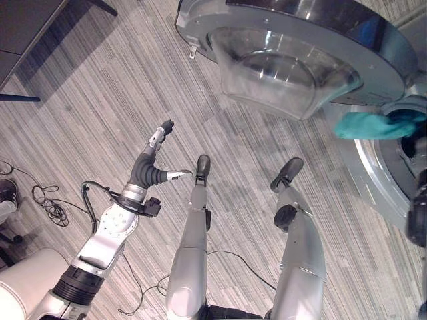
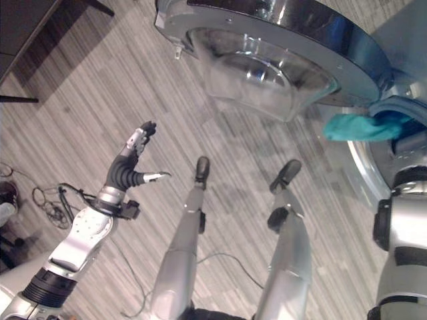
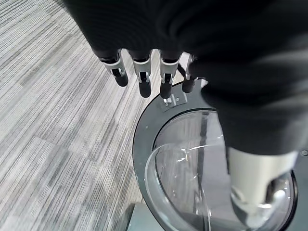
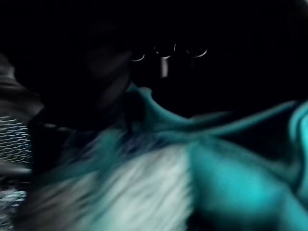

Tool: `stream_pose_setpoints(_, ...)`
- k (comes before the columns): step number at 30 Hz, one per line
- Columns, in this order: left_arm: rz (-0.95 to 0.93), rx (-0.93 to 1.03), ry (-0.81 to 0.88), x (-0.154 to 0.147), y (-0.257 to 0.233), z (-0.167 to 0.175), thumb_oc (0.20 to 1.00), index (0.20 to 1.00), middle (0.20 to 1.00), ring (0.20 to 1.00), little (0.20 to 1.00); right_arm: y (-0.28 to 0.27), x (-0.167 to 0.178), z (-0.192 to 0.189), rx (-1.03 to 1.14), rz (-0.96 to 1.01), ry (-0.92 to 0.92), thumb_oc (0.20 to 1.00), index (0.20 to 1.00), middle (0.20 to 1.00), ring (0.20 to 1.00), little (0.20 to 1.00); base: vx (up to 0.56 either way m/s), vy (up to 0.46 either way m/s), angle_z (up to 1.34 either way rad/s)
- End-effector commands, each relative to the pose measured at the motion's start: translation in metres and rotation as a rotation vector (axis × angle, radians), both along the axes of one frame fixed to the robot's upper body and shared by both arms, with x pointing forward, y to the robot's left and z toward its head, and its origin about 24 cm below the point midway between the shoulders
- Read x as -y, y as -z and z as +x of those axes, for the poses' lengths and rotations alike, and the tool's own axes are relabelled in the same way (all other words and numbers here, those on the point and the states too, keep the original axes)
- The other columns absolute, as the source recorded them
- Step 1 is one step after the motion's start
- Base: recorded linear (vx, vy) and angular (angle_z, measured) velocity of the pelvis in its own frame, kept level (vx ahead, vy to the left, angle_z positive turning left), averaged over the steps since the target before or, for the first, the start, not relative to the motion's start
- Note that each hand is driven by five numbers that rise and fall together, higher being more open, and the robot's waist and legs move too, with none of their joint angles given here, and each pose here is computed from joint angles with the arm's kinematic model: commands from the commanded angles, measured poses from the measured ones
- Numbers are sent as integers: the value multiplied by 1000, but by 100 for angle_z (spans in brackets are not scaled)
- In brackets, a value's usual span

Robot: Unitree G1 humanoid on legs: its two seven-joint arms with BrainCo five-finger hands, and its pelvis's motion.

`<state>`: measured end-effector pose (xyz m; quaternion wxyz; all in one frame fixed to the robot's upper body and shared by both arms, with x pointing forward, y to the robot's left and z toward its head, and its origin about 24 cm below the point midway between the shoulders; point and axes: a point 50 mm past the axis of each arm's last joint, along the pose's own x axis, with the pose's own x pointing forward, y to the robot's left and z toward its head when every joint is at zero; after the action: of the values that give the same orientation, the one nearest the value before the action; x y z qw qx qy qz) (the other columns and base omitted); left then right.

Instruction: Grab the laundry basket,head to the washer,open it,put in the laundry and shut it.

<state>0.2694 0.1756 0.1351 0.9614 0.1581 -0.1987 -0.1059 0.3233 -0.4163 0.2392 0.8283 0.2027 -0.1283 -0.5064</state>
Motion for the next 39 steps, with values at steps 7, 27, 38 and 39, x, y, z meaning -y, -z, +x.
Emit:
stream_pose_setpoints(7,-19,88,36,4,-14,-12,1000,1000,1000,1000,1000,-86,5,-20,221,-176,110,200,200,200,200,200,0,-2,0)
stream_pose_setpoints(27,61,15,-43,-25,-3,-21,1000,1000,1000,1000,1000,-137,59,-115,307,-185,433,200,200,200,200,200,21,-35,4)
stream_pose_setpoints(38,120,-10,-25,-31,1,-26,1000,1000,1000,1000,1000,-112,77,-128,-241,-378,584,200,200,200,200,200,0,-29,-2)
stream_pose_setpoints(39,115,-10,-36,-32,0,-26,1000,1000,1000,1000,1000,-106,83,-138,-246,-328,600,200,200,200,200,200,16,-65,3)
